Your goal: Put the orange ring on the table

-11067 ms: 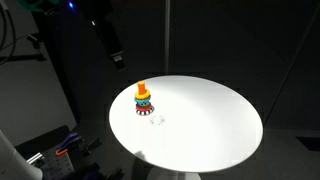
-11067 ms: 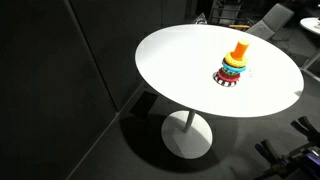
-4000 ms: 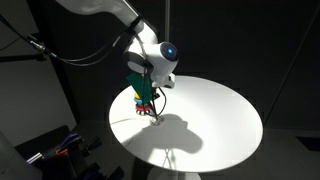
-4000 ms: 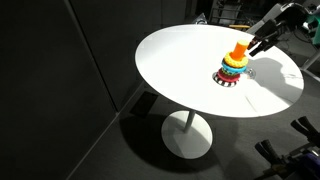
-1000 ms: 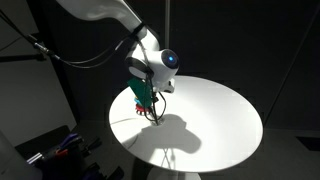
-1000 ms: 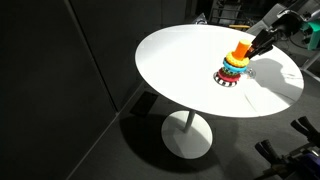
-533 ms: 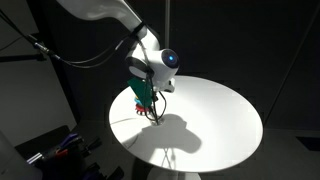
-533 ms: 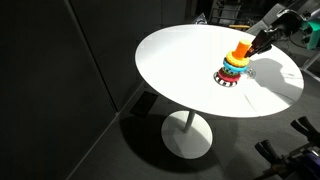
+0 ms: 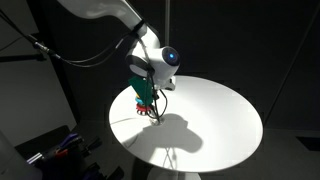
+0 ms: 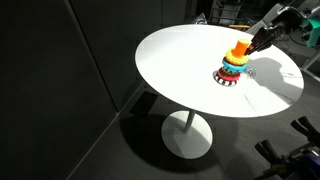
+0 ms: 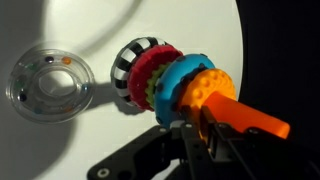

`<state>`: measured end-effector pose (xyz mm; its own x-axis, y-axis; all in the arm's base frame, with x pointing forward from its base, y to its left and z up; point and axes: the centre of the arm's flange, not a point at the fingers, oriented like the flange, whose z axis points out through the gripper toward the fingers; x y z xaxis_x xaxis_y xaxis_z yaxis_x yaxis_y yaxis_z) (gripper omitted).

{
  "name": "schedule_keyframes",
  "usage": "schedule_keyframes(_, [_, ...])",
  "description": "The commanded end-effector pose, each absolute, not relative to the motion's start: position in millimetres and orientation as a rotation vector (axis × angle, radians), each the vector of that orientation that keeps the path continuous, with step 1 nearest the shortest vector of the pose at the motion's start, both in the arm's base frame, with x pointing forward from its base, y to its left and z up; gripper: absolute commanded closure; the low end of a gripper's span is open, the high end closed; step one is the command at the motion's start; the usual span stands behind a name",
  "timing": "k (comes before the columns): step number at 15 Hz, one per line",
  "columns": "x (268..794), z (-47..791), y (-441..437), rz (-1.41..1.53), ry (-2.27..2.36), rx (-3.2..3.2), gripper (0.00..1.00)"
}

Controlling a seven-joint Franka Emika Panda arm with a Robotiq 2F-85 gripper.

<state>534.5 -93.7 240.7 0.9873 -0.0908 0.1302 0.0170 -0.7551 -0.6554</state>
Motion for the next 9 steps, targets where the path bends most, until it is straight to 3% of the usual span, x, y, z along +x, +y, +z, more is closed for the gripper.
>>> schedule_keyframes(1, [537,262,-95,-0.248,0.039,-2.383,0.96])
schedule_keyframes(9, [534,311,-89,-0.306,0.002,-2.344,0.96])
